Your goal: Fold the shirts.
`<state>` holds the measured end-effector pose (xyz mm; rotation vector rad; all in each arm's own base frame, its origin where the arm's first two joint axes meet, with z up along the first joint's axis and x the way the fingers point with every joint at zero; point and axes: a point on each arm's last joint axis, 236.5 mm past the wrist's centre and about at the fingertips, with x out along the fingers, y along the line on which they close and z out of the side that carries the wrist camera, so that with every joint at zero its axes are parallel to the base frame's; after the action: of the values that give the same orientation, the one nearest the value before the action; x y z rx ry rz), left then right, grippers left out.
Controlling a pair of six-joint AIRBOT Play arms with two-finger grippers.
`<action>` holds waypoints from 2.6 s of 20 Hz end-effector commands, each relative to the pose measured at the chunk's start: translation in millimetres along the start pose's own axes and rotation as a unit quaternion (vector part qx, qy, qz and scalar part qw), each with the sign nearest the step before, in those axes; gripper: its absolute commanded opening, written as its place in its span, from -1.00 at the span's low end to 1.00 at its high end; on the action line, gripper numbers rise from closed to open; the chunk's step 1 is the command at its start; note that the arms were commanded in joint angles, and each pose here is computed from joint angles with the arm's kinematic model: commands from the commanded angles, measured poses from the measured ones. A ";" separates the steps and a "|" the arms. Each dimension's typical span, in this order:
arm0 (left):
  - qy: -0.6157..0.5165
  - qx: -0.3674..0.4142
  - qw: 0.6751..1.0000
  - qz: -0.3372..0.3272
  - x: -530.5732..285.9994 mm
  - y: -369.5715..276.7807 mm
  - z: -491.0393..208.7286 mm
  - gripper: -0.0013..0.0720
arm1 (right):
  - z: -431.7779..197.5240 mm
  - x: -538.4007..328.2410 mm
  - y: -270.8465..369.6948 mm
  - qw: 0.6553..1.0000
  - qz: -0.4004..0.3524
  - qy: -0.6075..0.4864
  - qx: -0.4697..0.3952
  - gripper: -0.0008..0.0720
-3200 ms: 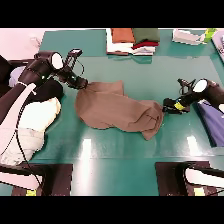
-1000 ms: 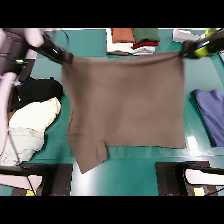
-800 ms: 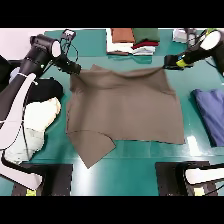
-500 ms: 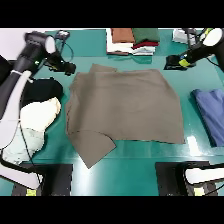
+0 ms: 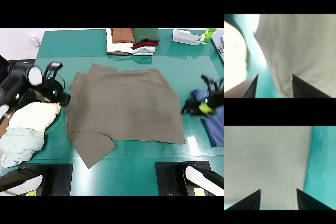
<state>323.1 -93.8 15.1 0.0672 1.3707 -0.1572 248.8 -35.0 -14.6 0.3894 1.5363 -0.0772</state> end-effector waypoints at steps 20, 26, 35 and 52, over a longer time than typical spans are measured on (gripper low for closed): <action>0.099 -0.030 0.995 -0.012 41.9 -0.6 -94.3 0.75 | -72.4 64.4 -5.1 0.999 -0.014 0.040 -0.007 -0.93; 0.089 -0.091 0.990 -0.053 82.9 -18.7 -112.3 0.75 | -73.3 59.9 -3.6 0.999 -0.012 0.033 -0.009 -0.93; 0.117 -0.077 0.986 -0.095 75.8 -38.1 -127.2 -0.90 | -55.6 44.6 0.1 1.000 -0.012 0.006 -0.015 -0.93; -0.688 -0.007 0.721 -0.080 -551.8 1.4 -28.4 -0.90 | 6.8 -451.2 96.0 0.791 -0.012 -0.599 -0.124 -0.93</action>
<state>238.8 -68.4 476.4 -0.1514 0.0858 -0.2733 294.1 -35.8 372.2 0.0967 0.4667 -0.0819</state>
